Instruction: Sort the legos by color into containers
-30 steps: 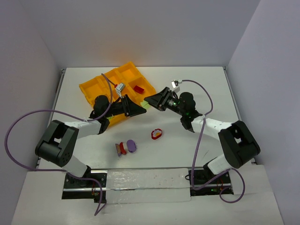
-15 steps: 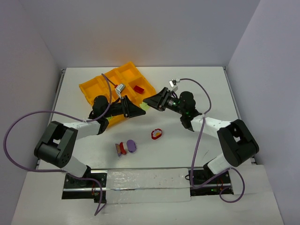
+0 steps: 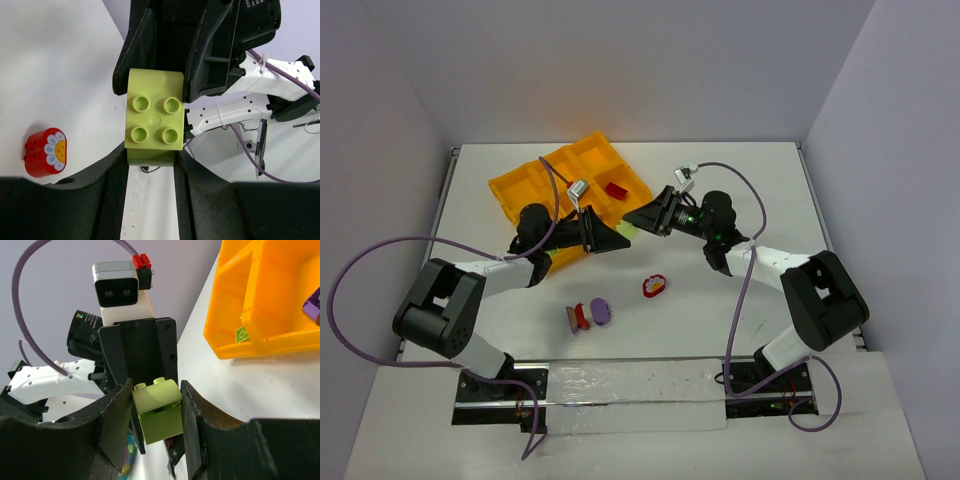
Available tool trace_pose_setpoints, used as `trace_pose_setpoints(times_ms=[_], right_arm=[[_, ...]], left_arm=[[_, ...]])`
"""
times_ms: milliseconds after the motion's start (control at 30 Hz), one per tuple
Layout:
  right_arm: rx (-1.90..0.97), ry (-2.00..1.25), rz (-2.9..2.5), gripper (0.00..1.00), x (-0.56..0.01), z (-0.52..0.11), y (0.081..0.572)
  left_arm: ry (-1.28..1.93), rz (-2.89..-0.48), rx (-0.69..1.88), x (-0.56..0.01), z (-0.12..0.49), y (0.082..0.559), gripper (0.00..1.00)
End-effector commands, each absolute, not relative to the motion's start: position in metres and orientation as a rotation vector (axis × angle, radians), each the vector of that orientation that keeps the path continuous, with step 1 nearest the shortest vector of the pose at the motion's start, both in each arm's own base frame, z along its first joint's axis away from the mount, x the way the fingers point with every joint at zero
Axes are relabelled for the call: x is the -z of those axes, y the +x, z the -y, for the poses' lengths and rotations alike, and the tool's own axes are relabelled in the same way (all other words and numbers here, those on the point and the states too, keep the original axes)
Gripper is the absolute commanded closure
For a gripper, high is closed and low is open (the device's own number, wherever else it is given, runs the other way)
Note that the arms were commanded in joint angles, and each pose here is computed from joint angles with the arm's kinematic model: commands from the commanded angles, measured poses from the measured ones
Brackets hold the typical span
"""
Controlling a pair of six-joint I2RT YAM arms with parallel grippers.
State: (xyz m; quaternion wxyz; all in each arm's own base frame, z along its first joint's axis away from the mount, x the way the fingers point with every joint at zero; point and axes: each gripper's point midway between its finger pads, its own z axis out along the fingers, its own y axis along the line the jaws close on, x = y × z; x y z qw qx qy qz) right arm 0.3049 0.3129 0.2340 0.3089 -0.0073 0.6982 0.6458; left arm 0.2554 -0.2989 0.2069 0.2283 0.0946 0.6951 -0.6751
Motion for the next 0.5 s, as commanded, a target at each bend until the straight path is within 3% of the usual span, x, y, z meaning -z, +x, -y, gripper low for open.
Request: trace_pose_setpoints(times_ms=[0, 300, 400, 467], right_arm=[[-1.729, -0.178, -1.797, 0.53, -0.2451, -0.3183, 0.2942], [-1.733, -0.184, -1.801, 0.36, -0.2441, -0.319, 0.294], [-1.734, -0.184, -1.8, 0.38, -0.2442, -0.3188, 0.2937], [-1.735, -0.184, -1.798, 0.45, -0.2447, -0.3188, 0.2937]], left_arm=[[0.288, -1.805, 1.821, -0.2342, 0.2969, 0.268, 1.0], [0.288, -1.803, 1.811, -0.2357, 0.2961, 0.2676, 1.0], [0.289, -1.803, 1.807, -0.2364, 0.2957, 0.2678, 1.0], [0.296, -1.797, 1.806, -0.2383, 0.2956, 0.2677, 1.0]])
